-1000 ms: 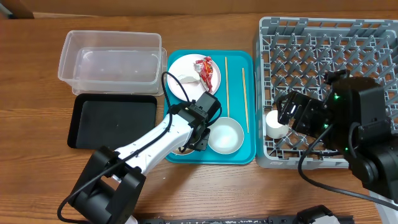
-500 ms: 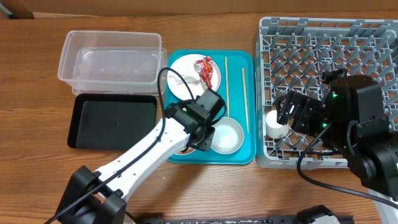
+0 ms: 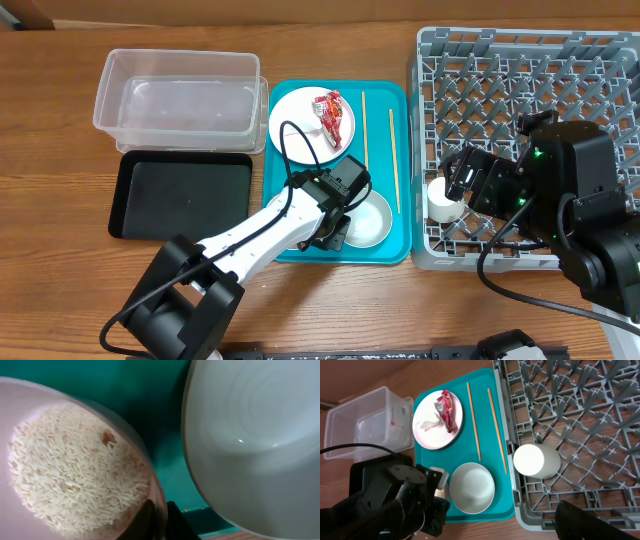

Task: Sort waste into correct bins and load items into the dishwasher
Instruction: 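Grasp the pink bowl of rice with the left gripper, then tip the rice from the pink bowl onto the black tray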

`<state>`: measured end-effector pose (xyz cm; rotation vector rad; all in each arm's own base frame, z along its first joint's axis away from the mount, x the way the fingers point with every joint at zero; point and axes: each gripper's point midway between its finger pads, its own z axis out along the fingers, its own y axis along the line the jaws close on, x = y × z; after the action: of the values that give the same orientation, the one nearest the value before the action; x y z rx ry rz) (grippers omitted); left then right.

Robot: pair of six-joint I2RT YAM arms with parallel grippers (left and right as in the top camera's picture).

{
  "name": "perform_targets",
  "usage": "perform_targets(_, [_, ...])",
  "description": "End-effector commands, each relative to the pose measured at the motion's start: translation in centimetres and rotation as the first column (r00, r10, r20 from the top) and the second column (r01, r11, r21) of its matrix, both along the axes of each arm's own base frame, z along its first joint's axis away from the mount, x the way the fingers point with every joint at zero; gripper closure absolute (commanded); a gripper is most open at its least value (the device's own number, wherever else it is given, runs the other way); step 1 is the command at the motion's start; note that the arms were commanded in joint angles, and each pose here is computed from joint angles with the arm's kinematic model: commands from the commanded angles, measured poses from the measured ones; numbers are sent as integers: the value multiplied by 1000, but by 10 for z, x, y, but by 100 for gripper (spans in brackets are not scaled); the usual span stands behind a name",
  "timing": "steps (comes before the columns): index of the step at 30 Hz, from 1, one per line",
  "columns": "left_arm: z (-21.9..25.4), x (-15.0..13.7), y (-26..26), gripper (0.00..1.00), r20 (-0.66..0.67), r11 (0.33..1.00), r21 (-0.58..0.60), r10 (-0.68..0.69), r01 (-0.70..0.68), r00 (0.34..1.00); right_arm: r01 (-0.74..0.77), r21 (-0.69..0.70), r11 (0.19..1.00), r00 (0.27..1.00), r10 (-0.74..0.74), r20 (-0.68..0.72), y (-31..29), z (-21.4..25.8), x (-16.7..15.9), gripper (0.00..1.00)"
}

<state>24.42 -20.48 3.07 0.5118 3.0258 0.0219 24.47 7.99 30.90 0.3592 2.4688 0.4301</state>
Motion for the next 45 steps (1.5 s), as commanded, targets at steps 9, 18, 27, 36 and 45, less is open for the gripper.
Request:
perform_targets(9, [30,-3,10,96,-14,999,28,25,-25,1000,-3,-8,1000,1000,4,14,-1,4,-1,2])
perform_targets(18, [142,16,14,96,93,930,-343,174,-133,980,-3,-8,1000,1000,3,14,-1,4,-1,2])
perform_targets(27, [156,39,75,96,-127,704,-642,293,-304,948,1,-15,1000,1000,-1,12,-2,4,-1,2])
perform_targets(36, [144,65,128,96,-230,279,-909,286,-310,930,2,-15,1000,1000,-2,12,-2,4,-1,2])
perform_targets(45, [155,84,170,96,-239,-11,-968,351,-252,905,2,-16,1000,1000,-2,8,-2,3,-2,1])
